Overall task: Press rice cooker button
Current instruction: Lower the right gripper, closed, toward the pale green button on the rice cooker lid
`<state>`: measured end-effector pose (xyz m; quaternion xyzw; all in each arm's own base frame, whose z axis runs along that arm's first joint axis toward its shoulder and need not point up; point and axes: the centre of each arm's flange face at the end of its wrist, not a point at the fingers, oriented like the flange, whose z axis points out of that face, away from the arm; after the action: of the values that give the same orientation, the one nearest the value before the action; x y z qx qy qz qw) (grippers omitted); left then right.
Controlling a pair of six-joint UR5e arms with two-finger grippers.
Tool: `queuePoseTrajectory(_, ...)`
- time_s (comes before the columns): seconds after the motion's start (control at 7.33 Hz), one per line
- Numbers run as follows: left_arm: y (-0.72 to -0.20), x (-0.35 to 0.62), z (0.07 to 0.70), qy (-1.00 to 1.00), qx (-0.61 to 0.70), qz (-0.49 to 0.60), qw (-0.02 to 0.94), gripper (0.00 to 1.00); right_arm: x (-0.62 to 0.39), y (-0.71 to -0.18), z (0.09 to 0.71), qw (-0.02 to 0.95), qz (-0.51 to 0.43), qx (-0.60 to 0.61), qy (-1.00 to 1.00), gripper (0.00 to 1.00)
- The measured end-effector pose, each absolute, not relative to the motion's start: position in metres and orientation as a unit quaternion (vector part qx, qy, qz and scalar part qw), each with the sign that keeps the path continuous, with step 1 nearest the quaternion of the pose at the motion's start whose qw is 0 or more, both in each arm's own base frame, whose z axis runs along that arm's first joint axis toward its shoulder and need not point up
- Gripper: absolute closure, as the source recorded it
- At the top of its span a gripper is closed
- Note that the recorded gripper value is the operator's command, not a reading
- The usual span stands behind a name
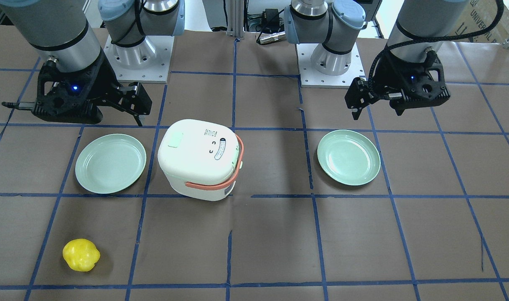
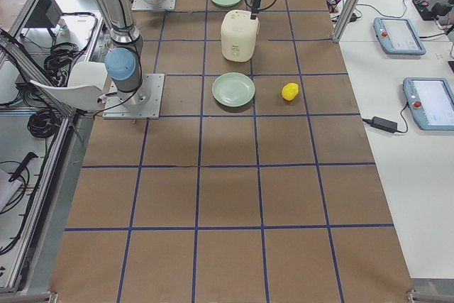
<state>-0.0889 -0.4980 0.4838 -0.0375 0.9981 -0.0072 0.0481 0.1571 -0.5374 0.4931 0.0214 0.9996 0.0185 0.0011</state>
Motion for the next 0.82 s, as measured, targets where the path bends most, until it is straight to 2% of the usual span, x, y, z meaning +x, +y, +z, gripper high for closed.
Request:
queuePoseTrajectory(0.14, -0.498, -0.089, 0.484, 0.998, -0.037, -0.007, 0.048, 0.0, 0.157, -0.538, 0.492, 0.001, 0.018, 0.021, 1.0, 0.81)
queuePoseTrajectory(0.27, -0.498, -0.089, 0.484, 0.998, -0.037, -0.007, 0.048, 0.0, 0.158, -0.539, 0.491, 0.003, 0.017, 0.02, 1.0, 0.92)
queuePoseTrajectory(0.55, -0.498, -0.089, 0.484, 0.998, -0.038, -0.007, 0.048, 0.0, 0.163, -0.541, 0.49, 0.035, 0.017, 0.026, 0.999, 0.98)
queuePoseTrajectory(0.82, -0.498, -0.089, 0.484, 0.998, -0.038, -0.007, 0.048, 0.0, 0.17, -0.537, 0.495, 0.061, 0.017, 0.045, 0.997, 0.98)
